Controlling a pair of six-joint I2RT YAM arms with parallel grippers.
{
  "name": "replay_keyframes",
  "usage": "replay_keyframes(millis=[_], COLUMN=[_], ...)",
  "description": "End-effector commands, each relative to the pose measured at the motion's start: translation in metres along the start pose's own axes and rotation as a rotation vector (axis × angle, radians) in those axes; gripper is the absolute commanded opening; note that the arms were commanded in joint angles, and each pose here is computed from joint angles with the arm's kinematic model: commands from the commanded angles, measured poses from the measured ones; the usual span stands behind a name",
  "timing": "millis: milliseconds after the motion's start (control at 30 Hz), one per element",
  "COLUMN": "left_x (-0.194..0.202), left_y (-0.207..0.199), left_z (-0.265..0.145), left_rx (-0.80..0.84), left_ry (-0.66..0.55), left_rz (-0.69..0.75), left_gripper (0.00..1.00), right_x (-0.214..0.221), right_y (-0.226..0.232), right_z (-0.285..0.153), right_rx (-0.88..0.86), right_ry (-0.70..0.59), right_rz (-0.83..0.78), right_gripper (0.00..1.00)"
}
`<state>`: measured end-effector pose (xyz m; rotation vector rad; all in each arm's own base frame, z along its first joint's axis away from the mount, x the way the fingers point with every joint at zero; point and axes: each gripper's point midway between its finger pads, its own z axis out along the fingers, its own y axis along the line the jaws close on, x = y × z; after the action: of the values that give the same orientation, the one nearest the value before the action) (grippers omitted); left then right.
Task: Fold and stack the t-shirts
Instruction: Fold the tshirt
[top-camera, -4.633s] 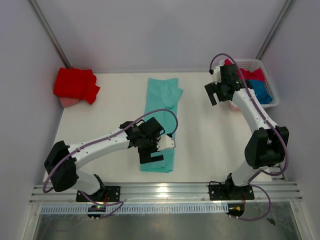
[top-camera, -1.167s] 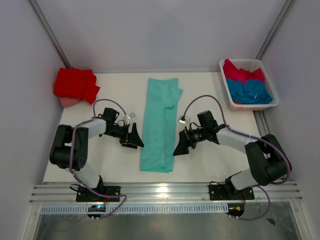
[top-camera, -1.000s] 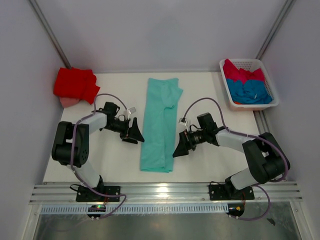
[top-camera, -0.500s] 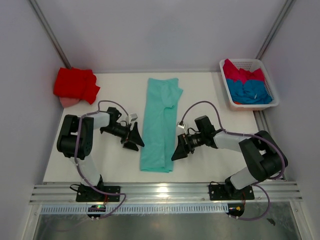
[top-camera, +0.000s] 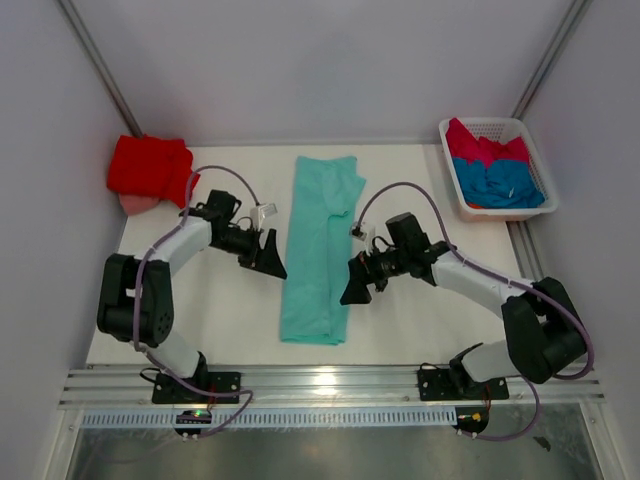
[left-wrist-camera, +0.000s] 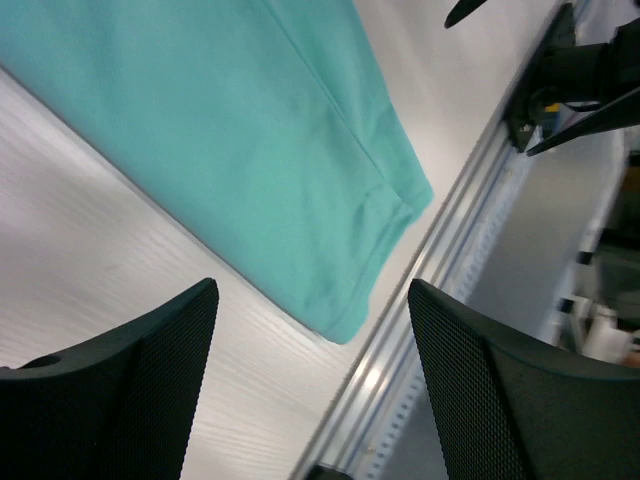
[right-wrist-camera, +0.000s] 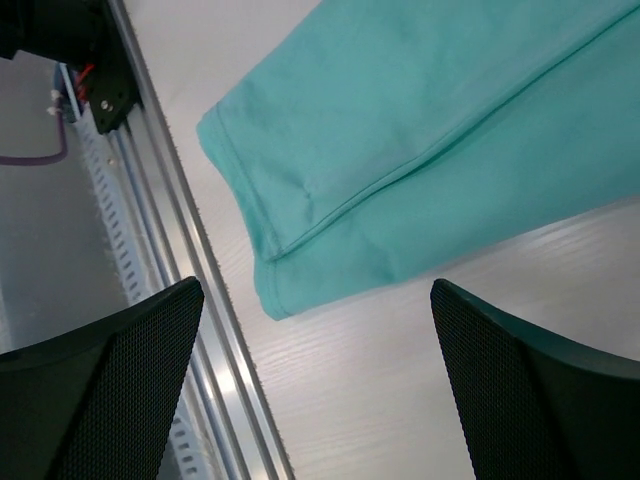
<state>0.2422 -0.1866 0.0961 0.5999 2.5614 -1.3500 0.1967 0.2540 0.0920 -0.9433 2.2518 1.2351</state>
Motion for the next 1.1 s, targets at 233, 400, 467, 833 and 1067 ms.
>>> replay_keyframes(millis=[233,400,467,833,1067], left_x=[0.025,0.070,0.071,0.082,0.093], left_y=[-0.012,-0.015,-0.024,-0.035,-0.028], left_z=[-0.020,-0.005,-0.002,0.019,0.037], left_rx=[-0.300,-0.375,-0.390,-0.459,-0.496], left_ry=[0.166,0.349,0.329,0.355,0.409], left_rz=[0.559,0.717,0.790,0.933,1.028], left_gripper=[0.78,0.77,0.77,0.76,0.76], right_x=[-0.036,0.006,0.009,0.010,-0.040], right_y=[-0.037,-0.029,-0.030,-0.056,-0.081], right_z=[-0.065,-0.054,-0.053,-0.061,-0.103], right_rx=[0.465,0.549,0.565,0.693,0.950], right_ry=[0.029,0.203,0.199,0.166,0.006], right_rz=[-0.380,-0.608,-0.601,-0.691,-0.573], right_gripper=[0.99,0.99,0.99,0.99,0.99])
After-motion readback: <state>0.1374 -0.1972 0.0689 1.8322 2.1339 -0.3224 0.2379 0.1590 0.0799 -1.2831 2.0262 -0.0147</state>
